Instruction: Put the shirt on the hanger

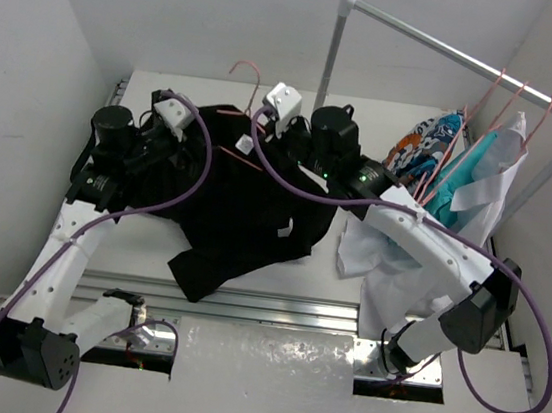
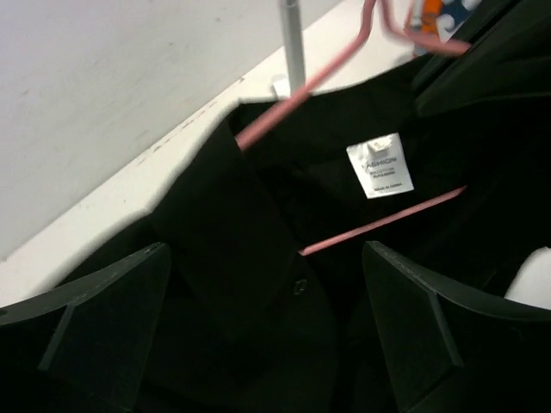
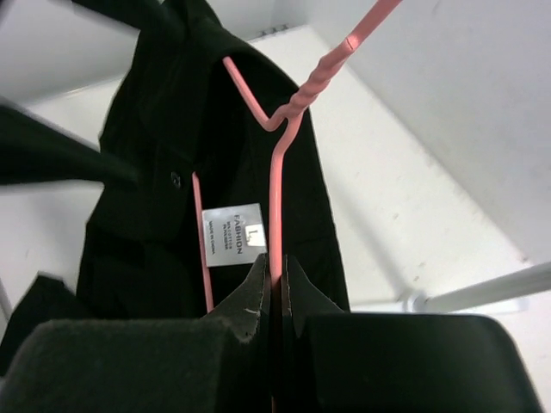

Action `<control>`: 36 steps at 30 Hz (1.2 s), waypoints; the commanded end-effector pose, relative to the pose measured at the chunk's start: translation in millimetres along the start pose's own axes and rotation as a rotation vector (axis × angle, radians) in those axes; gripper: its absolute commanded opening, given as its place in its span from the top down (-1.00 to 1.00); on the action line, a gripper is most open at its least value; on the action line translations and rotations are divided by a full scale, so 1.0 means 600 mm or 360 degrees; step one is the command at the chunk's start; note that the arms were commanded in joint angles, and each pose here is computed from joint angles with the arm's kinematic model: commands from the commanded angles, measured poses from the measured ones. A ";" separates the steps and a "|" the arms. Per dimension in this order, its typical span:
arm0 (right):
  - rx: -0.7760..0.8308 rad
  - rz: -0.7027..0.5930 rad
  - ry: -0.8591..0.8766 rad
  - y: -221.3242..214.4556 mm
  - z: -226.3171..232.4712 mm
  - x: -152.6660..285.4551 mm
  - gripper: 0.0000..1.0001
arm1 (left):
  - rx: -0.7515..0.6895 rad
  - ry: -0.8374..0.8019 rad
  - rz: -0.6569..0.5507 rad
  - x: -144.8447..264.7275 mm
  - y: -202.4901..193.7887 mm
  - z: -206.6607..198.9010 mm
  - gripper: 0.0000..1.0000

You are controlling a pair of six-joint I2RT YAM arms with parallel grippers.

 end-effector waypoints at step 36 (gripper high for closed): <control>-0.0045 -0.0302 -0.0128 0.150 -0.029 0.025 1.00 | 0.0180 0.0463 -0.0164 -0.083 0.080 0.094 1.00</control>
Point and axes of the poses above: each gripper's point midway between its finger pads, its own x axis back along the fingers, its own z axis along the line the jaws close on, y = z × x, the point moved 4 cm from there along x, back along the fingers, and after that the axes turned 2 degrees about -x, right-handed, at the moved point
